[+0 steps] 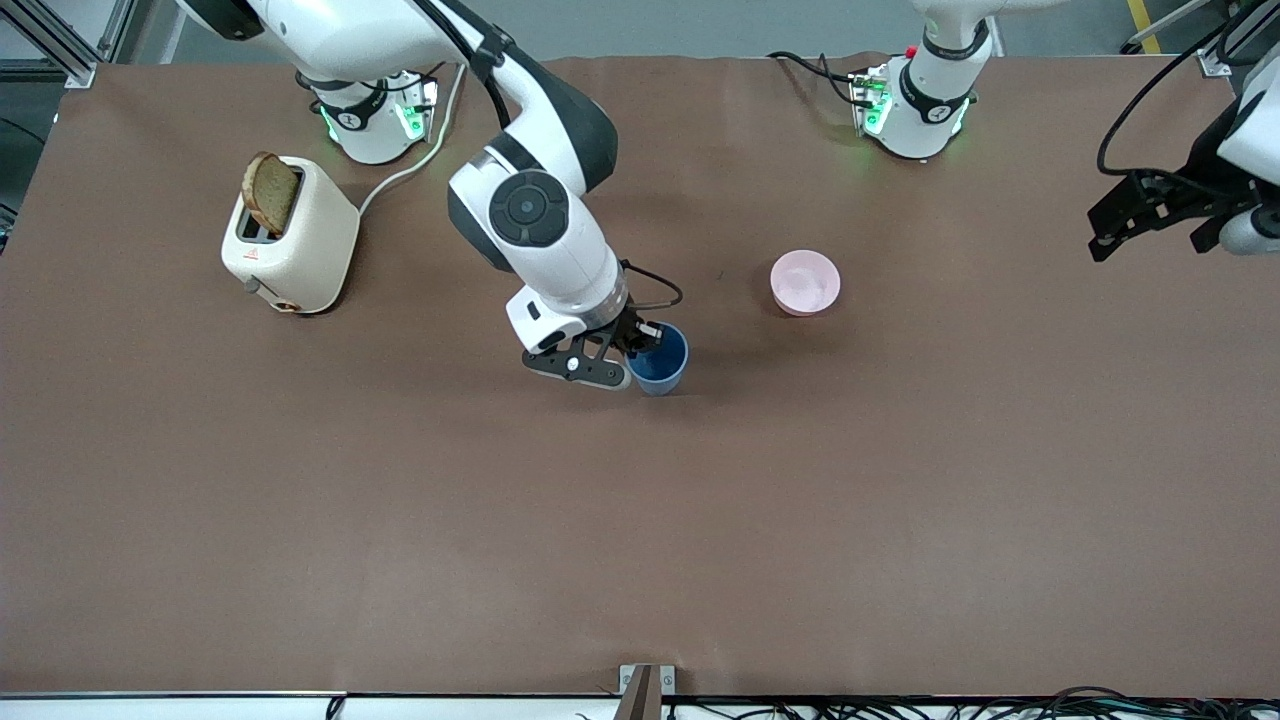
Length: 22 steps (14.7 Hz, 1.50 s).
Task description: Stack blue cups with both arms
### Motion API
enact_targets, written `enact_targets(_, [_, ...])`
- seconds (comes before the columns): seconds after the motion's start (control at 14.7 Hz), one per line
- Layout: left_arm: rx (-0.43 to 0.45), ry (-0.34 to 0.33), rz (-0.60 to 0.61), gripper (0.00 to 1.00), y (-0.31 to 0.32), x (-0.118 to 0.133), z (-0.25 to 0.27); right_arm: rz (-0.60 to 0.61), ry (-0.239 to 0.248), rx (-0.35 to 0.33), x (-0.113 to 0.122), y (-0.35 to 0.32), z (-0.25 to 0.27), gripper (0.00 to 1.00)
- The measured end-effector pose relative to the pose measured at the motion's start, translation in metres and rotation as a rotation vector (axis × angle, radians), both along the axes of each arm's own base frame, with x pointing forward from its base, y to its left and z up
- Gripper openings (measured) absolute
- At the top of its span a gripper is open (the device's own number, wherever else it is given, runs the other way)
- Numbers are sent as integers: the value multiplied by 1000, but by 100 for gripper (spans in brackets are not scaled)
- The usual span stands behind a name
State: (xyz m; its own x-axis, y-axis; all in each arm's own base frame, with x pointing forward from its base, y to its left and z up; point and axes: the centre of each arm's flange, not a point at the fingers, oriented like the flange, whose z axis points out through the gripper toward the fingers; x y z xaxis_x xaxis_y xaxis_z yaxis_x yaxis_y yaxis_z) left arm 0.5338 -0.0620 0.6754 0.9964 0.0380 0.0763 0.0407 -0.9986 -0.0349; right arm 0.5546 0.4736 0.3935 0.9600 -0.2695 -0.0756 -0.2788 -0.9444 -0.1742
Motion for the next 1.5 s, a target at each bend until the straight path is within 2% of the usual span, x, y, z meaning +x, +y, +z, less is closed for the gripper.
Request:
enact_targets(0.2, [0, 7, 1, 100, 3, -16, 0, 19, 32, -19, -12, 4, -14, 5])
enact_targets(0.48, [2, 12, -3, 100, 0, -19, -2, 43, 63, -31, -26, 12, -22, 5])
enact_targets(0.89, [-27, 32, -28, 100, -15, -22, -6, 36, 34, -12, -22, 13, -21, 5])
enact_targets(1.09, [-28, 34, -27, 100, -15, -22, -7, 49, 6, -36, -19, 11, -32, 5])
enact_targets(1.23, [-27, 39, -26, 100, -14, -22, -8, 55, 11, -48, -21, 11, -45, 5])
enact_targets(1.3, [-27, 40, -28, 100, -14, -22, -8, 61, 11, -56, -23, 10, -50, 7])
enact_targets(1.5, [-24, 50, -68, 100, -13, -23, -9, 72, 8, -74, -26, 9, -60, 30])
